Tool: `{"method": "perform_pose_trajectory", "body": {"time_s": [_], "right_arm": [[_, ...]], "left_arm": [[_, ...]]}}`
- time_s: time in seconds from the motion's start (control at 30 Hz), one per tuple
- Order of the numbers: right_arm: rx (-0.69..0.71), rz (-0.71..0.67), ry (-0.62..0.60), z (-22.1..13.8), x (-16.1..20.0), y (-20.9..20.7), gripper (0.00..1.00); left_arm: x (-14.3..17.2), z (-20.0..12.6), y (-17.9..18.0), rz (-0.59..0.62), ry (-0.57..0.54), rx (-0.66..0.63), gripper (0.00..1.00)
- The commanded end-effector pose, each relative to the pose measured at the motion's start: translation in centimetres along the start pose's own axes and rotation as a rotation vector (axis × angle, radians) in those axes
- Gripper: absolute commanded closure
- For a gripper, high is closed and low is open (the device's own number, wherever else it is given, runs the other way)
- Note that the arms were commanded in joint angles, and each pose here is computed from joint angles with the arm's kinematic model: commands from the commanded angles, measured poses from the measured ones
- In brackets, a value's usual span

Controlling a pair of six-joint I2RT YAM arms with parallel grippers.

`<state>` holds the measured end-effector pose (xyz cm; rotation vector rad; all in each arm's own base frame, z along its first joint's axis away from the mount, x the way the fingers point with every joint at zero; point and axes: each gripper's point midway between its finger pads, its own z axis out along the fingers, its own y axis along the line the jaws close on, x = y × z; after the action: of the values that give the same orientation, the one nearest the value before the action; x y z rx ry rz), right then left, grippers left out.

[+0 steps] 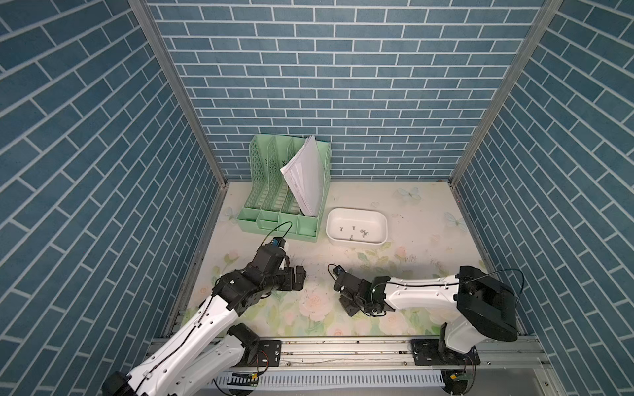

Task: Put the screws on the desktop into the storage box
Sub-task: Pick up the screw from the center of the board.

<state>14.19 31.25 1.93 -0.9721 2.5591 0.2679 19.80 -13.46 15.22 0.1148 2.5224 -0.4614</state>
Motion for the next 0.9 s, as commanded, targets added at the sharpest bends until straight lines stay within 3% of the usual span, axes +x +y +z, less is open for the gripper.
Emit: {"method": "perform_pose_trajectory", "body": {"time_s": [0.0, 0.5, 0.87], "right_arm": [[-0.005, -0.014, -0.006, 0.3, -0.7, 0.2, 0.72], [-0.011, -0.022, -0.013, -0.1, -0.8, 0.1, 0.88], [-0.035, -0.015, -0.077, -3.8, -1.1, -0.6, 0.92]], "left_arm": [[-0.2, -0.1, 0.2, -0.005, -0.005, -0.005, 0.0], [-0.1, 0.0, 0.1, -0.004, -0.004, -0.003, 0.0], [-0.1, 0.1, 0.1, -0.003, 0.002, -0.005, 0.0]]}}
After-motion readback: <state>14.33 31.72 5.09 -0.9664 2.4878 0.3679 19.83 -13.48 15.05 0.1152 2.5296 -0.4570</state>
